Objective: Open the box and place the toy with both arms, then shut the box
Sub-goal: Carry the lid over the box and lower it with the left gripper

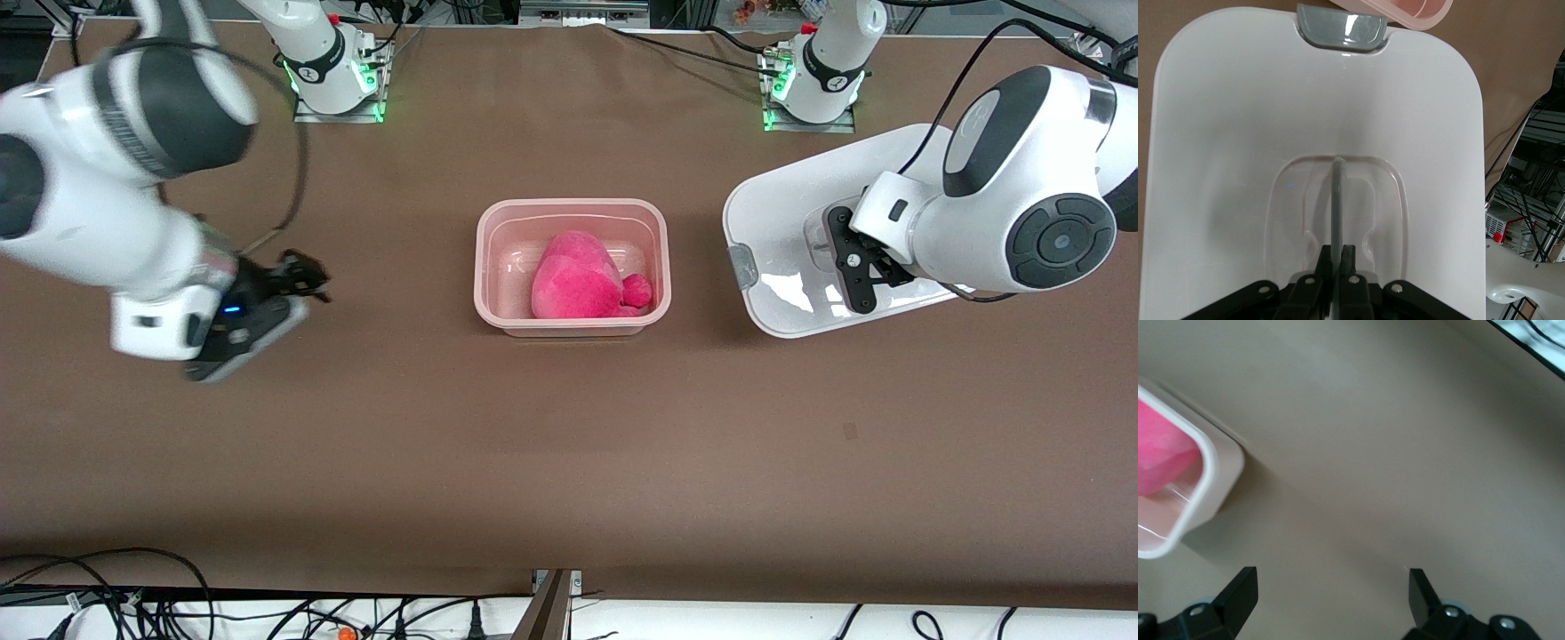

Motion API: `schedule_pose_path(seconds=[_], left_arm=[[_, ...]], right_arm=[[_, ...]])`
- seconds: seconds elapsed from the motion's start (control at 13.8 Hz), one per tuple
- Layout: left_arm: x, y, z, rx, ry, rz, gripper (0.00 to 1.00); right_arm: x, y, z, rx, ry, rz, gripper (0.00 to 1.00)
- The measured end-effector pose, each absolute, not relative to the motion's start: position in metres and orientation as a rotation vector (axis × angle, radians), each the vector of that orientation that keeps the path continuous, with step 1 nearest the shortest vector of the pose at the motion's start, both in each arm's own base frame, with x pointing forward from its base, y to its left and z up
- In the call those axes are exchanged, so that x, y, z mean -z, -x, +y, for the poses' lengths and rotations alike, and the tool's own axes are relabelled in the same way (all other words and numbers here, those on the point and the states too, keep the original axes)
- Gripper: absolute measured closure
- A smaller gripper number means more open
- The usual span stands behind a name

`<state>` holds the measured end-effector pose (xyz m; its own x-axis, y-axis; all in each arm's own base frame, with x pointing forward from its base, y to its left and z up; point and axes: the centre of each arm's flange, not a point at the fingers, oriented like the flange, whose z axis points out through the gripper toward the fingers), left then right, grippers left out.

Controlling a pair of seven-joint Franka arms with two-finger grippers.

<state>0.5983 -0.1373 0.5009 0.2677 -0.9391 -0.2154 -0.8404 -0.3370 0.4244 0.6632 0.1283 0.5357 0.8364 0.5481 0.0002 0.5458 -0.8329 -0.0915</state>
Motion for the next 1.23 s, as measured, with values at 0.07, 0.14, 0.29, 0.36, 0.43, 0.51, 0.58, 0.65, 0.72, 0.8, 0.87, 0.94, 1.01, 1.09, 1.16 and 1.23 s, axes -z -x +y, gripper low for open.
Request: schedule_pose_path(seconds=[0.07, 0.14, 0.29, 0.36, 0.43, 0.51, 0.58, 0.65, 0.72, 0.8, 0.87, 0.94, 1.01, 1.09, 1.16, 1.23], left_arm=[[-0.5, -0.598, -0.139, 0.639, -2.307, -1.657, 0.93], [-0.498, -0.599, -0.14, 0.641, -2.304, -1.657, 0.93], [-0.498, -0.598, -0.143, 0.635, -2.292, -1.659, 0.93], [-0.498, -0.597, -0.149, 0.617, -2.272, -1.648, 0.93], [-0.497, -0.595, -0.157, 0.592, -2.242, -1.622, 0.93], [-0.493, -0.595, -0.168, 0.569, -2.212, -1.613, 0.93], [-0.488, -0.595, -0.188, 0.538, -2.191, -1.638, 0.93], [-0.482, -0.596, -0.215, 0.488, -2.181, -1.68, 0.93], [-0.478, -0.594, -0.247, 0.428, -2.176, -1.729, 0.93], [-0.476, -0.591, -0.281, 0.356, -2.174, -1.778, 0.93], [-0.474, -0.587, -0.311, 0.284, -2.169, -1.81, 0.93], [-0.471, -0.585, -0.334, 0.215, -2.154, -1.83, 0.93], [-0.465, -0.584, -0.352, 0.162, -2.138, -1.845, 0.93], [-0.459, -0.583, -0.368, 0.117, -2.127, -1.861, 0.93], [-0.452, -0.58, -0.384, 0.079, -2.113, -1.88, 0.93], [-0.445, -0.574, -0.401, 0.054, -2.1, -1.896, 0.93]], right_arm=[[-0.55, -0.66, 0.104, -0.048, 2.968, -0.766, 0.0], [-0.57, -0.651, 0.085, -0.056, 3.015, -0.649, 0.0], [-0.613, -0.624, 0.07, -0.046, 3.081, -0.499, 0.0], [-0.63, -0.608, 0.069, -0.035, 3.103, -0.443, 0.0], [-0.64, -0.593, 0.07, -0.033, 3.113, -0.39, 0.0], [-0.643, -0.578, 0.068, -0.04, 3.115, -0.334, 0.0], [-0.641, -0.565, 0.061, -0.042, 3.111, -0.286, 0.0], [-0.636, -0.553, 0.05, -0.033, 3.115, -0.242, 0.0], [-0.629, -0.543, 0.037, -0.031, 3.119, -0.2, 0.0], [-0.623, -0.536, 0.026, -0.035, 3.121, -0.167, 0.0], [-0.62, -0.532, 0.019, -0.04, 3.119, -0.148, 0.0], [-0.617, -0.531, 0.015, -0.044, 3.116, -0.139, 0.0], [-0.614, -0.531, 0.014, -0.044, 3.115, -0.138, 0.0], [-0.613, -0.532, 0.016, -0.036, 3.115, -0.143, 0.0], [-0.614, -0.533, 0.019, -0.027, 3.115, -0.151, 0.0], [-0.614, -0.533, 0.021, -0.024, 3.115, -0.156, 0.0]])
